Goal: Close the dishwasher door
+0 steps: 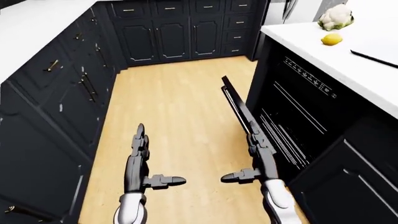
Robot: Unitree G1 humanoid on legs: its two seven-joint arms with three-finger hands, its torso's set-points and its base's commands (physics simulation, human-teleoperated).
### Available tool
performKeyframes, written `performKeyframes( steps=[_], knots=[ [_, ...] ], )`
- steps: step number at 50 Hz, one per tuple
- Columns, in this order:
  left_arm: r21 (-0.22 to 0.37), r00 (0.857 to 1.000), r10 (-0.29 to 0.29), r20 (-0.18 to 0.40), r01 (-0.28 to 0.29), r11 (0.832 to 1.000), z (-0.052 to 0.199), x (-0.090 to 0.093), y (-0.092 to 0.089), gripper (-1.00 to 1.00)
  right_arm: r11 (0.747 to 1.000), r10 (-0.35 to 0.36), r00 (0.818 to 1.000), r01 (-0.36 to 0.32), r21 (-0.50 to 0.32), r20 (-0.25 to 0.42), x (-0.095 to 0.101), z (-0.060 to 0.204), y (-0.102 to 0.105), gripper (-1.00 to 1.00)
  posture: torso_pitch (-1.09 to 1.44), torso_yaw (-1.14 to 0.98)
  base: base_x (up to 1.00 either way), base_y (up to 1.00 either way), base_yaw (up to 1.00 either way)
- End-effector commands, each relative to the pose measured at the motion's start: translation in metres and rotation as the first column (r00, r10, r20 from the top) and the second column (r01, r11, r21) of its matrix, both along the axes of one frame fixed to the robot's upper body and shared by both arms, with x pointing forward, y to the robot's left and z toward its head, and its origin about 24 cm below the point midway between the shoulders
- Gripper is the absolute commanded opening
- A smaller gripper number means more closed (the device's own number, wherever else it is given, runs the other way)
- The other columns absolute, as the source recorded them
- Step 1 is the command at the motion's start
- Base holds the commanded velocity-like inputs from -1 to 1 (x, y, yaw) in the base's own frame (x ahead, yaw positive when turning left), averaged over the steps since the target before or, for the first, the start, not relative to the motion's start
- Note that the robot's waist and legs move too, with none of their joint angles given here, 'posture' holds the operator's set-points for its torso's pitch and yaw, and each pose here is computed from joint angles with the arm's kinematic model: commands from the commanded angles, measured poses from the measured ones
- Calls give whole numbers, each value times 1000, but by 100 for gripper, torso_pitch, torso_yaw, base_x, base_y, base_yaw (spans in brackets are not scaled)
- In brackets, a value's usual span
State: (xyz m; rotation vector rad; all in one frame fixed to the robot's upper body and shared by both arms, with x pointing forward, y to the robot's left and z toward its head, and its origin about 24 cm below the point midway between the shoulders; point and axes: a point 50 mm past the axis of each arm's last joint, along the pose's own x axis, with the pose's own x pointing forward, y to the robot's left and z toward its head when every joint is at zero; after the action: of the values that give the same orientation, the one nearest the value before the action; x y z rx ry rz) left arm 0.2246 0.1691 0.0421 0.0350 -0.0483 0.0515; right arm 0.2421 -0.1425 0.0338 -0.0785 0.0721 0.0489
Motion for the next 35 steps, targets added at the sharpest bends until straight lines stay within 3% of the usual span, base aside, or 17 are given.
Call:
performKeyframes(
  steps=[1,35],
  knots=[
    [1,997,-16,79,16,1000,14,3,-4,100,1000,-6,998,6,-4,69,3,13,-2,100,0,0,0,-18,0],
    [0,996,-14,83,14,1000,16,2,-3,100,1000,-5,998,6,-4,70,2,13,-2,100,0,0,0,-18,0]
  ],
)
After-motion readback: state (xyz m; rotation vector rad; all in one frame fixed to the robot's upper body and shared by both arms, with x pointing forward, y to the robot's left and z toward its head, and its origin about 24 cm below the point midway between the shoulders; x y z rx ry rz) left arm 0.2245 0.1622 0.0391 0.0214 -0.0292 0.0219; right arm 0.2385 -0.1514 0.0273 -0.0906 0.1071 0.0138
